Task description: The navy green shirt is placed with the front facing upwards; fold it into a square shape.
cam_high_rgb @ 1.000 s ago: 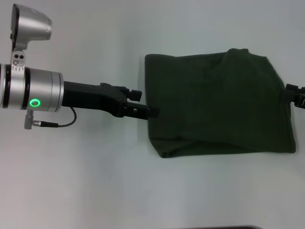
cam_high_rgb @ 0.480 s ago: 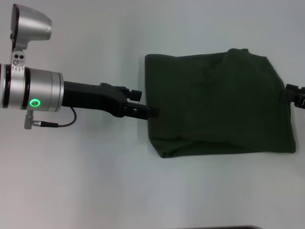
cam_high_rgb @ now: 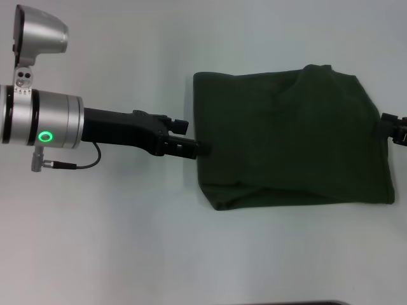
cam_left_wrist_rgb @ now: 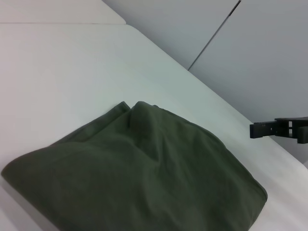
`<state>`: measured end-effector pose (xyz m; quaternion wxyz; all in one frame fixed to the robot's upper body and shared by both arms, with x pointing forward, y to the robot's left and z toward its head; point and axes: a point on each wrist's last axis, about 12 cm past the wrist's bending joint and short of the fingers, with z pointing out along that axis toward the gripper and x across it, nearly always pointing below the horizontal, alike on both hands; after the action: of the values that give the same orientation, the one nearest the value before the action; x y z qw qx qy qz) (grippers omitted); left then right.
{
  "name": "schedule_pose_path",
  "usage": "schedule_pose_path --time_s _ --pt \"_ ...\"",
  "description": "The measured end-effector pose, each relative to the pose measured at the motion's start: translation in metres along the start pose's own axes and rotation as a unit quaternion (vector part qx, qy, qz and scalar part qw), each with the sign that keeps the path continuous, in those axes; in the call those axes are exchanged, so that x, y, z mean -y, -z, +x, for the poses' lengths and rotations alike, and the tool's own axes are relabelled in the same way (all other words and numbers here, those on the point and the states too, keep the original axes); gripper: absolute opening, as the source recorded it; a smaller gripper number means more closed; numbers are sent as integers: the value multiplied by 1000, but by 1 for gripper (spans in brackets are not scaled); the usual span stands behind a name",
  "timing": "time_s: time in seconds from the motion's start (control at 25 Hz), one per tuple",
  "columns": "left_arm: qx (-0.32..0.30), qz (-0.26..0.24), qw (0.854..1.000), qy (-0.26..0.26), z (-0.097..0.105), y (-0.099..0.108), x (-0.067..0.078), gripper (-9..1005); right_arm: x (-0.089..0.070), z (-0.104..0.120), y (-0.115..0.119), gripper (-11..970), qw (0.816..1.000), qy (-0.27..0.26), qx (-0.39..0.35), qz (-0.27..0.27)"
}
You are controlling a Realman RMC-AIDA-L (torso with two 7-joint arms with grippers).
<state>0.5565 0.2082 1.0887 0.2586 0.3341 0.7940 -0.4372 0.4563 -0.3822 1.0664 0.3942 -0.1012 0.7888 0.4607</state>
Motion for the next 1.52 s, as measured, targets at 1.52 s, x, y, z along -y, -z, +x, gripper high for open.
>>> schedule_pose_path --time_s 1.52 --pt "45 -65 996 40 17 53 -22 917 -6 -35 -88 844 995 66 -66 -35"
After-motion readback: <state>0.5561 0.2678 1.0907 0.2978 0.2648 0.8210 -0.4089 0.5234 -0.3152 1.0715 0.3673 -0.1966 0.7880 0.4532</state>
